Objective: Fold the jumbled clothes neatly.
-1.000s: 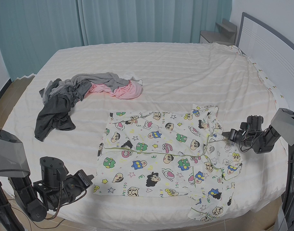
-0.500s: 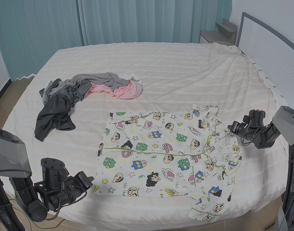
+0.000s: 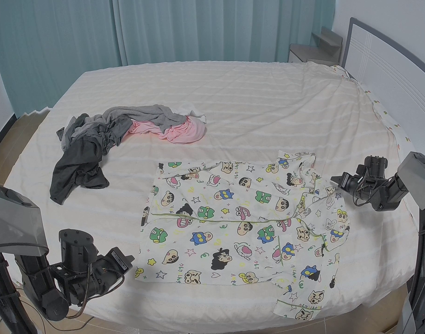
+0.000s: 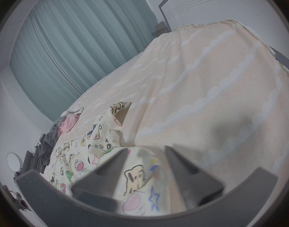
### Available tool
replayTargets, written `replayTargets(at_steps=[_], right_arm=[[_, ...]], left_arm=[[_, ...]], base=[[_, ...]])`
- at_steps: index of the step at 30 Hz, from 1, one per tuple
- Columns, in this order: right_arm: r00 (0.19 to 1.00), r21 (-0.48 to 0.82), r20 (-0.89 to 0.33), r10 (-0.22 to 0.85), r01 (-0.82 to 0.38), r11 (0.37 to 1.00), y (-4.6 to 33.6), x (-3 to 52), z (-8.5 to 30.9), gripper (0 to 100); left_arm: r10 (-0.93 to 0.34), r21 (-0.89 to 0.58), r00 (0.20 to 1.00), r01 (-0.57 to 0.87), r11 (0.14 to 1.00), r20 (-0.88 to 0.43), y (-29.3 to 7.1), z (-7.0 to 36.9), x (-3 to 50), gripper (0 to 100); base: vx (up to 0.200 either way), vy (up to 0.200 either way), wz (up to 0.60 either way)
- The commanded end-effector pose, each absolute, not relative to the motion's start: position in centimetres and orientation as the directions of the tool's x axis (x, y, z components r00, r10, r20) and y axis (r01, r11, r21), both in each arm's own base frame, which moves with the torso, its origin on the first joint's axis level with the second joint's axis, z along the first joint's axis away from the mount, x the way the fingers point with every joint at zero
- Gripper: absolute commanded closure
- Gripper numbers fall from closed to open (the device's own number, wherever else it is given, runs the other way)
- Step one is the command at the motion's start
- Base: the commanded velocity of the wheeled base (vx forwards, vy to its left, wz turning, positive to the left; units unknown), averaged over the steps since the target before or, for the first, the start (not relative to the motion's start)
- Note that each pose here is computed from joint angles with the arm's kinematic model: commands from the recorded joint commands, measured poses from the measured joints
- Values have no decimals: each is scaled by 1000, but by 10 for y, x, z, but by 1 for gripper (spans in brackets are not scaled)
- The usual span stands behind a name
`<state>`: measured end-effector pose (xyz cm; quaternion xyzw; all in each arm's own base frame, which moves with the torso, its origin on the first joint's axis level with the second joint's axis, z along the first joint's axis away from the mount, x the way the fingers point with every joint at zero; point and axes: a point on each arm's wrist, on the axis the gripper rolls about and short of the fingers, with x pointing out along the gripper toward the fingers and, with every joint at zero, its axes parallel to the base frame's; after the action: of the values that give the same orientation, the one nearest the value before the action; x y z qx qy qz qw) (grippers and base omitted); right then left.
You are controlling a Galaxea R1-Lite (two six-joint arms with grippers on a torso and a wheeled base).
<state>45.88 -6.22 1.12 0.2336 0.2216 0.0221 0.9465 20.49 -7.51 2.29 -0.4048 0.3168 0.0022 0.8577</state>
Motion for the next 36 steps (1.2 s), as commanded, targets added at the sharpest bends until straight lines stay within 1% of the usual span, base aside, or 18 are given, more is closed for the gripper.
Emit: replayTargets(at_steps=[1, 5, 6, 9, 11, 16, 18, 20, 21, 25, 32, 33, 36], right_arm=[[908, 479, -392, 147, 65, 876, -59, 444, 36, 0], [908, 515, -393, 143, 89, 853, -57, 419, 57, 0], [908, 535, -392, 146, 96, 840, -54, 401, 71, 0], [913, 564, -382, 145, 106, 819, -50, 371, 85, 0], [919, 577, -367, 146, 103, 810, -47, 354, 87, 0], [915, 574, -373, 151, 100, 812, -41, 333, 73, 0], [928, 580, -337, 157, 74, 811, -39, 327, 73, 0], [930, 579, -330, 159, 66, 813, -38, 326, 71, 0], [933, 579, -323, 160, 61, 813, -38, 325, 71, 0], [933, 579, -321, 165, 56, 813, -37, 325, 70, 0], [930, 578, -327, 169, 55, 814, -35, 322, 70, 0], [929, 578, -326, 178, 47, 814, -32, 320, 70, 0], [930, 578, -319, 182, 39, 815, -30, 320, 69, 0]], left_arm=[[-242, -706, 800, -289, 646, -549, -70, 20, 198, 100], [-247, -726, 812, -283, 626, -529, -70, 23, 199, 100], [-249, -732, 820, -271, 626, -516, -71, 26, 198, 100], [-254, -746, 836, -245, 620, -486, -71, 34, 197, 100], [-259, -760, 851, -222, 611, -457, -71, 40, 197, 100], [-275, -766, 856, -195, 613, -438, -73, 43, 196, 100], [-293, -781, 878, -135, 609, -379, -77, 49, 203, 100], [-296, -771, 887, -97, 630, -354, -79, 52, 207, 100], [-298, -746, 893, -59, 663, -337, -80, 54, 211, 100], [-294, -657, 906, 23, 753, -305, -86, 53, 230, 100], [-290, -579, 918, 86, 811, -271, -100, 39, 271, 100], [-293, -543, 921, 113, 832, -258, -106, 33, 286, 100], [-292, -511, 919, 123, 850, -265, -111, 26, 300, 100]], base=[[0, 0, 0], [0, 0, 0], [0, 0, 0], [0, 0, 0], [0, 0, 0], [0, 0, 0], [100, 0, 0], [200, 0, 0], [200, 0, 0], [200, 0, 0], [200, 0, 0], [0, 0, 0], [0, 0, 0]])
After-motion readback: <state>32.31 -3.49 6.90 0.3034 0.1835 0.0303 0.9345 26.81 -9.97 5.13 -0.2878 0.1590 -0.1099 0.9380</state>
